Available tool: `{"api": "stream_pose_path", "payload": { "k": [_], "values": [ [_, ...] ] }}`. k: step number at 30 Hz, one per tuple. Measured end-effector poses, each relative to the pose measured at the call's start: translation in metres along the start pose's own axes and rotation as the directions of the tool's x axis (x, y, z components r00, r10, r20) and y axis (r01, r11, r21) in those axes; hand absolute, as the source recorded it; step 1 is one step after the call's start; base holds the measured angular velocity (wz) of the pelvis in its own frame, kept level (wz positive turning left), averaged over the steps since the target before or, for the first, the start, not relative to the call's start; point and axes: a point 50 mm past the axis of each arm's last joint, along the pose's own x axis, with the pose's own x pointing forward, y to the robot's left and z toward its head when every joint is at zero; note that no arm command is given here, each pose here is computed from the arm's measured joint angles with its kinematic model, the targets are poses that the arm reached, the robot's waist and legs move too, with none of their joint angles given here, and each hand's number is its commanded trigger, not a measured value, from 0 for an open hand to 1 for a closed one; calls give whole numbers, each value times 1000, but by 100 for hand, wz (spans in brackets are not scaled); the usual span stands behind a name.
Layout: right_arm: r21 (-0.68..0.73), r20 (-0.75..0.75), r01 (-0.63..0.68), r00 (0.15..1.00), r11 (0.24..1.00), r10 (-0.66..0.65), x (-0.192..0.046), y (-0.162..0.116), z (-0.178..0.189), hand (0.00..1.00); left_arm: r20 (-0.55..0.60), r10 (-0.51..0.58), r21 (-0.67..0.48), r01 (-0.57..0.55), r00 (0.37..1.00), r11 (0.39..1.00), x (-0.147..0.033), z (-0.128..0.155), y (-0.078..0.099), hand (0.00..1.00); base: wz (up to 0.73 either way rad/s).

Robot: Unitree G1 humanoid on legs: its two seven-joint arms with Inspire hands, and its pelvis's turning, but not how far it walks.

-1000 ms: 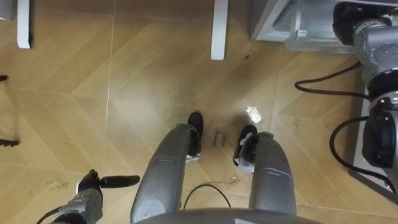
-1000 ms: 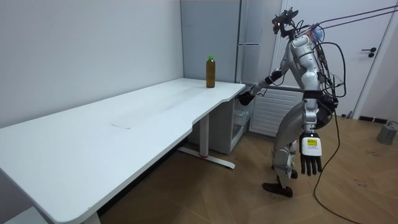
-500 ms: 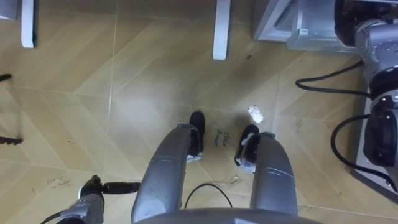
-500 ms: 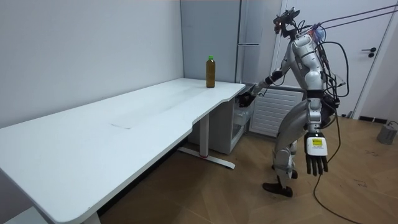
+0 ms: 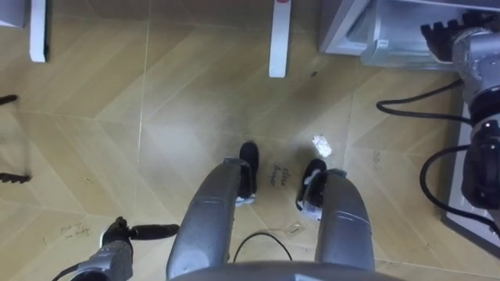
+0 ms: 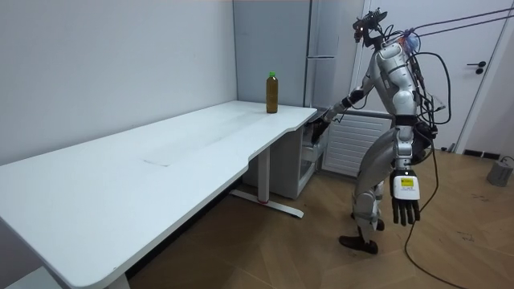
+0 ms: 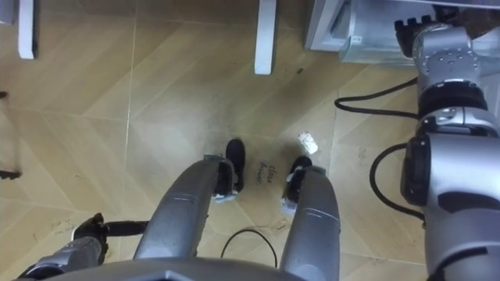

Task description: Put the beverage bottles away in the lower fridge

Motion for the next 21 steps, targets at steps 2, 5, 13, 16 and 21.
{"api": "stream_pose_path", "payload": {
  "k": [2, 5, 13, 16, 21],
  "values": [
    [-1, 0, -1, 1000, 1000, 1, 0, 0, 0, 0, 0, -2, 0, 2, 1000, 1000, 0, 0, -1, 0, 0],
    [-2, 0, 0, 1000, 1000, 0, 1, -2, 0, 0, 0, -2, -1, 2, 1000, 1000, 0, 0, -1, 0, 0],
    [-7, 14, 2, 1000, 1000, -2, 2, -10, 5, 0, -21, -5, -37, 4, 1000, 999, 0, -2, -1, 0, 0],
    [-9, 12, 10, 1000, 1000, -9, 2, -14, 5, 0, -22, -7, -35, 6, 1000, 999, 0, -3, -1, 0, -1],
    [4, 3, 33, 999, 999, -33, 4, -29, 5, 0, -27, -16, -35, 15, 1000, 999, 0, -4, -2, 0, -1]
  ]
}}
